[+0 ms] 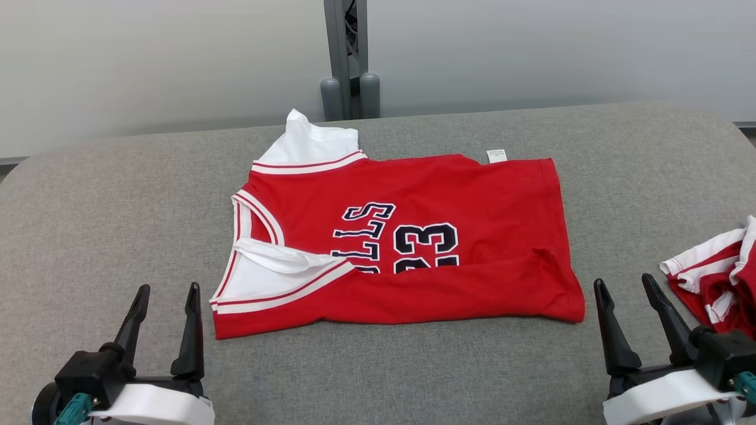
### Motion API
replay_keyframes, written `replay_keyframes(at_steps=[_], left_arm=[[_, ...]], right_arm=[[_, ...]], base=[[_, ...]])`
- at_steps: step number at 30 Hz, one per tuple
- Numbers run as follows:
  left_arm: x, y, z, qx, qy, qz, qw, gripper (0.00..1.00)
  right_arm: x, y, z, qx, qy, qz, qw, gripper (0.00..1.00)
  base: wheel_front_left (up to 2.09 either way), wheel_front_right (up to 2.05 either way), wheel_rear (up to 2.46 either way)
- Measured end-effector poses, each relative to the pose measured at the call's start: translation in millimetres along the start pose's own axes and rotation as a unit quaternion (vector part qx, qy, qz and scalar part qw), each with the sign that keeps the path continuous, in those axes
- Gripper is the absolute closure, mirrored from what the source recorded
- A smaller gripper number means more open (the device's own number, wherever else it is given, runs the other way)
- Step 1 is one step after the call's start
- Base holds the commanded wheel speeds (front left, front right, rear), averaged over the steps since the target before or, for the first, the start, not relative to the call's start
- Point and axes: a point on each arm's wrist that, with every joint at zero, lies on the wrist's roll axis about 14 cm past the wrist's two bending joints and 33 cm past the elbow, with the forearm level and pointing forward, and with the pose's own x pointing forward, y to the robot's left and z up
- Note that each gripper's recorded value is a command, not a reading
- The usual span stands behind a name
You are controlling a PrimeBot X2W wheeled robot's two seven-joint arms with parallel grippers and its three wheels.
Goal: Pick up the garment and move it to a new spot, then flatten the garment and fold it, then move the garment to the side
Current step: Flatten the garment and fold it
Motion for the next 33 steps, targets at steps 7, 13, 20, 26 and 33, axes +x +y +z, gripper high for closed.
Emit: replay_keyframes(at_steps=[7,13,20,26,33], left_arm=[[-0.3,-0.8,4.4,0.002,-0.001,0.002,1.0,0.0],[-0.2,2.5,8.1,0.005,-0.003,0.007,1.0,0.0],[-0.5,0.2,7.3,0.005,0.002,0.006,1.0,0.0],[11.0,-14.7,-8.2,0.004,0.049,-0.026,0.998,0.0],[22.1,-10.8,-46.1,-0.004,0.124,-0.025,0.992,0.0]], right_arm=[[-1.9,-0.5,2.9,0.004,-0.002,-0.001,1.0,0.0],[0.4,1.3,2.5,0.006,-0.001,0.002,1.0,0.0],[4.4,2.3,2.2,0.008,-0.001,0.004,1.0,0.0],[15.1,-4.0,-14.7,0.006,0.035,-0.004,0.999,0.0],[28.4,-6.9,-50.5,0.01,0.095,-0.007,0.995,0.0]], base=[[0.0,0.0,0.0],[0.0,0.0,0.0],[0.0,0.0,0.0],[0.0,0.0,0.0],[0.0,0.0,0.0]])
